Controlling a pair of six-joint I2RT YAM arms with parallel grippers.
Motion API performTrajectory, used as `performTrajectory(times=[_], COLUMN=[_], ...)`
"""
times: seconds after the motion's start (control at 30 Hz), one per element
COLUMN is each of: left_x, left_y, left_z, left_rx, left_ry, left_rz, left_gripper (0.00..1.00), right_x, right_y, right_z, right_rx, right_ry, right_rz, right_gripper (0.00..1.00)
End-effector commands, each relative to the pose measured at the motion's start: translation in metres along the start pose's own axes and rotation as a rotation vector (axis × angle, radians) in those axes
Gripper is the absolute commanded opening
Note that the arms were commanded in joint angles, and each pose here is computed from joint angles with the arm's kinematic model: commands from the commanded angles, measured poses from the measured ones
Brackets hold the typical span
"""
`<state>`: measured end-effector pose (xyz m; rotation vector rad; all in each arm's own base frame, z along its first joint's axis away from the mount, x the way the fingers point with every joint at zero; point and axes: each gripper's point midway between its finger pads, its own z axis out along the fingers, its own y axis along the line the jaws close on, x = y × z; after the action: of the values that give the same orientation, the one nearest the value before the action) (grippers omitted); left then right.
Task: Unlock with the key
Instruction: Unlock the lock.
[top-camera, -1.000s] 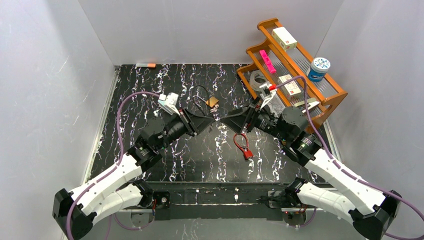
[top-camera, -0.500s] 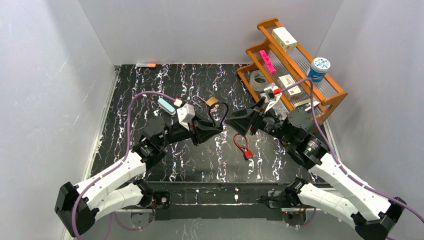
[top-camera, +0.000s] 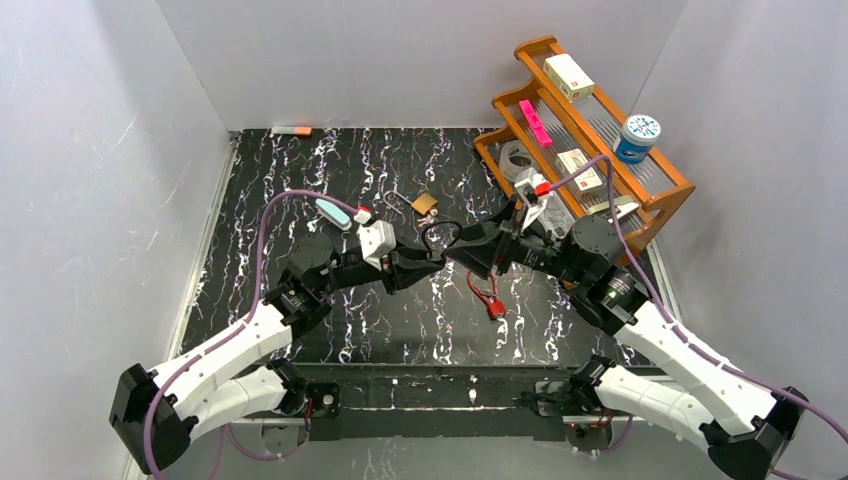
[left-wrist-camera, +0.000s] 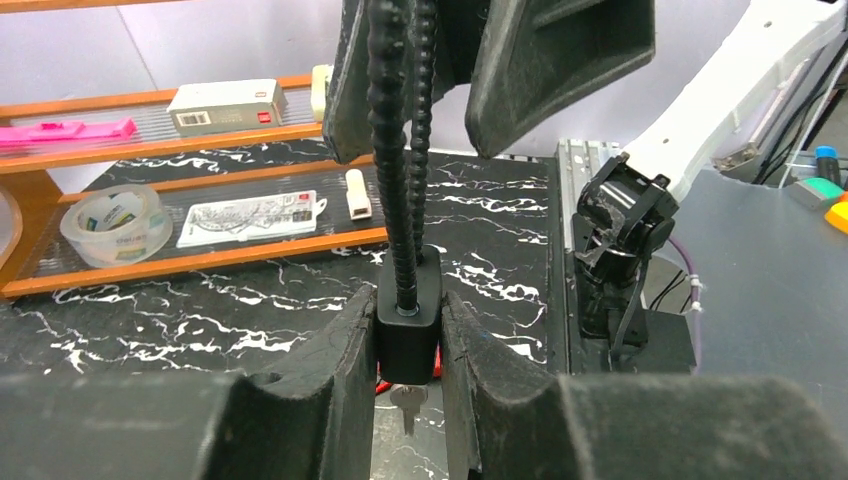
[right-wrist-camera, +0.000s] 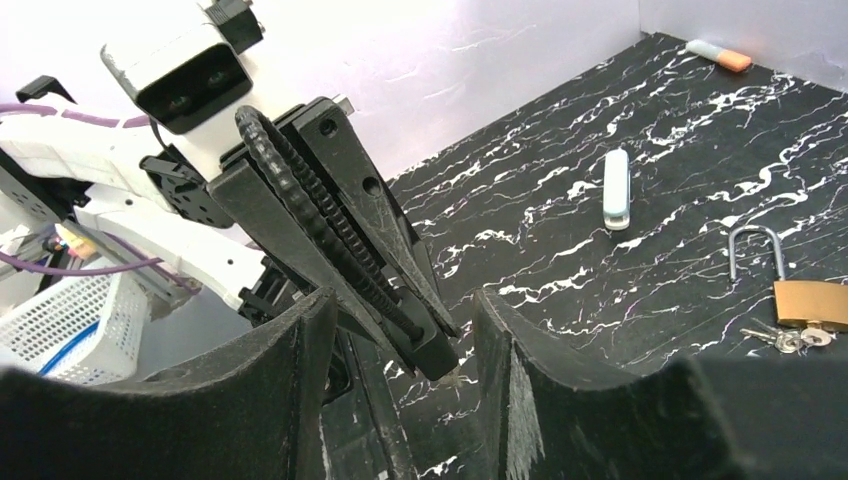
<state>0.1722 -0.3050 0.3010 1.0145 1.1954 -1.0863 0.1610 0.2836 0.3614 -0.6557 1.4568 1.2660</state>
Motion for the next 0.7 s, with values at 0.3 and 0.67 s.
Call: performTrajectory(times=[0.3, 0.67], left_x=[0.017, 0.027], left_y=[0.084, 0.099], left_z=[-0.016, -0.012], left_rx=[-0.459, -0.532], left_ry=[0.142, 0.165], left_rz=[0.027, -0.037], left_gripper=[0.00, 0.00], right_x=[-0.035, -0.021], right_y=[-0.037, -0.058], right_z=[0.009, 0.058], right_rx=[0.210, 0.304], right_ry=[-0.130, -0.089], right_rz=[0.000, 0.004], right_gripper=[0.62, 0.54])
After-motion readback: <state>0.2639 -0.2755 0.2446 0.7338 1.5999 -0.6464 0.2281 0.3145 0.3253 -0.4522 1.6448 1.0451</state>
